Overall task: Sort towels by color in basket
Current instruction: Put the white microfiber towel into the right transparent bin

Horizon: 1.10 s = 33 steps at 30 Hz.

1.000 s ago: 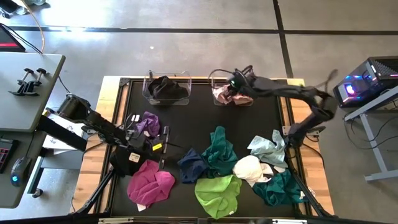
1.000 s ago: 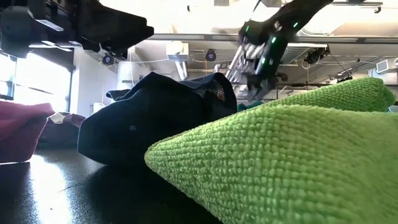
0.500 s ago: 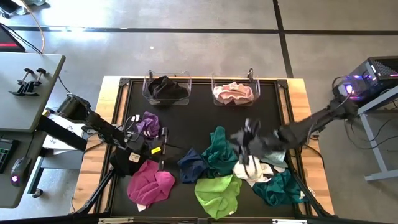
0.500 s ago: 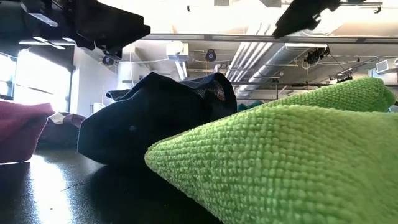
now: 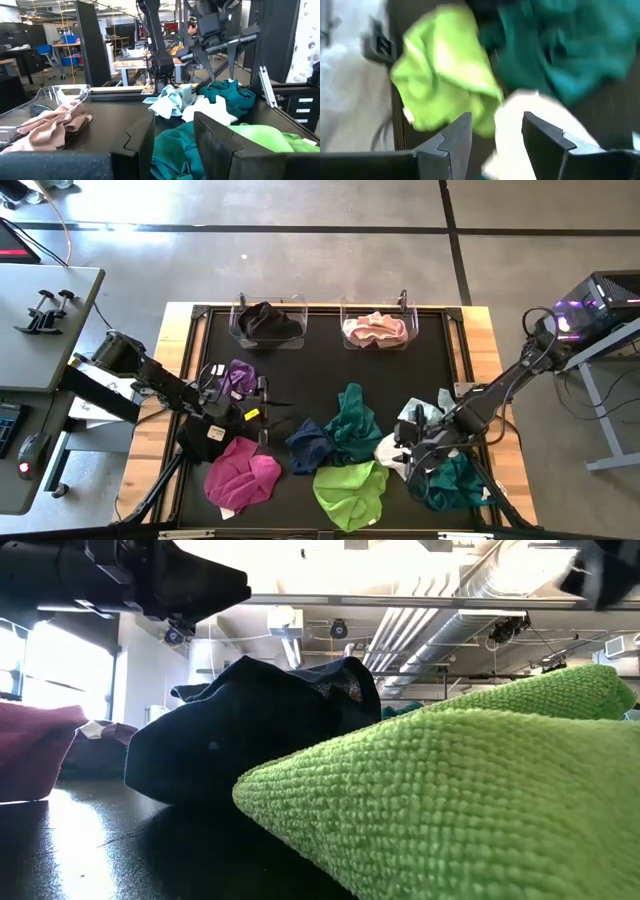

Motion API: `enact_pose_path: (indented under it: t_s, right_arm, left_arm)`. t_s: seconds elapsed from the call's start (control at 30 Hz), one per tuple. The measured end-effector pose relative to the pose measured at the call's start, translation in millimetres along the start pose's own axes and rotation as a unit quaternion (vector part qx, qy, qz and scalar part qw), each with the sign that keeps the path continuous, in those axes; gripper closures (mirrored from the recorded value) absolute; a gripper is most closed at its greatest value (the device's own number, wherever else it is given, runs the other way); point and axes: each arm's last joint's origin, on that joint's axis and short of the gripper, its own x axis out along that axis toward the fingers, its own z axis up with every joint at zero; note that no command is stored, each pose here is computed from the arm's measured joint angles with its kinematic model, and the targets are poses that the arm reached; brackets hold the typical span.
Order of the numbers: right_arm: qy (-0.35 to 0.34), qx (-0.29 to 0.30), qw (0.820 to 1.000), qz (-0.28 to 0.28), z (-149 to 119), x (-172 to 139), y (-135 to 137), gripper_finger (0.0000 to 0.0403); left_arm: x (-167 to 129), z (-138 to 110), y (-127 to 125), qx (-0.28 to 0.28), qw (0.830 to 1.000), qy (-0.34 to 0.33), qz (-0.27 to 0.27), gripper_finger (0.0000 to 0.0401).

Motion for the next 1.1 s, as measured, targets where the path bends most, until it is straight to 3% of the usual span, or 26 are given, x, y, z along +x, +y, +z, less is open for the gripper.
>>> enact_pose_path:
  t_s: [0.17, 0.37, 0.5, 0.9, 1.0, 1.1]
  right_arm:
    - [0.07, 0.005, 0.998, -0.01, -7.4, 15.7, 0.8, 0.0237]
    - [0.128, -0.071, 0.988, -0.044, -16.3, 49.5, 3.2, 0.0237]
    - [0.185, -0.082, 0.978, -0.058, -20.3, 67.2, -1.7, 0.0237]
    - [0.25, -0.106, 0.96, -0.074, -22.5, 111.2, -11.4, 0.0238]
    - [0.251, -0.113, 0.958, -0.079, -24.0, 116.7, -12.0, 0.0257]
    - [0.241, -0.118, 0.959, -0.088, -24.3, 116.0, -11.7, 0.0313]
  left_arm:
    - [0.0, -1.0, -0.2, 0.001, 1.0, 0.005, -0.001, 0.0279]
    - [-0.1, -3.0, -0.3, 0.006, 1.0, 0.014, -0.002, 0.0279]
    - [-0.1, -3.5, -0.6, 0.007, 1.0, 0.017, -0.003, 0.0279]
    - [-0.2, -5.5, -0.8, 0.006, 1.0, 0.026, -0.006, 0.0279]
    - [-0.3, -5.7, -0.9, 0.001, 1.0, 0.027, -0.006, 0.0279]
    - [-0.2, -5.7, -0.8, -0.001, 1.0, 0.027, -0.006, 0.0279]
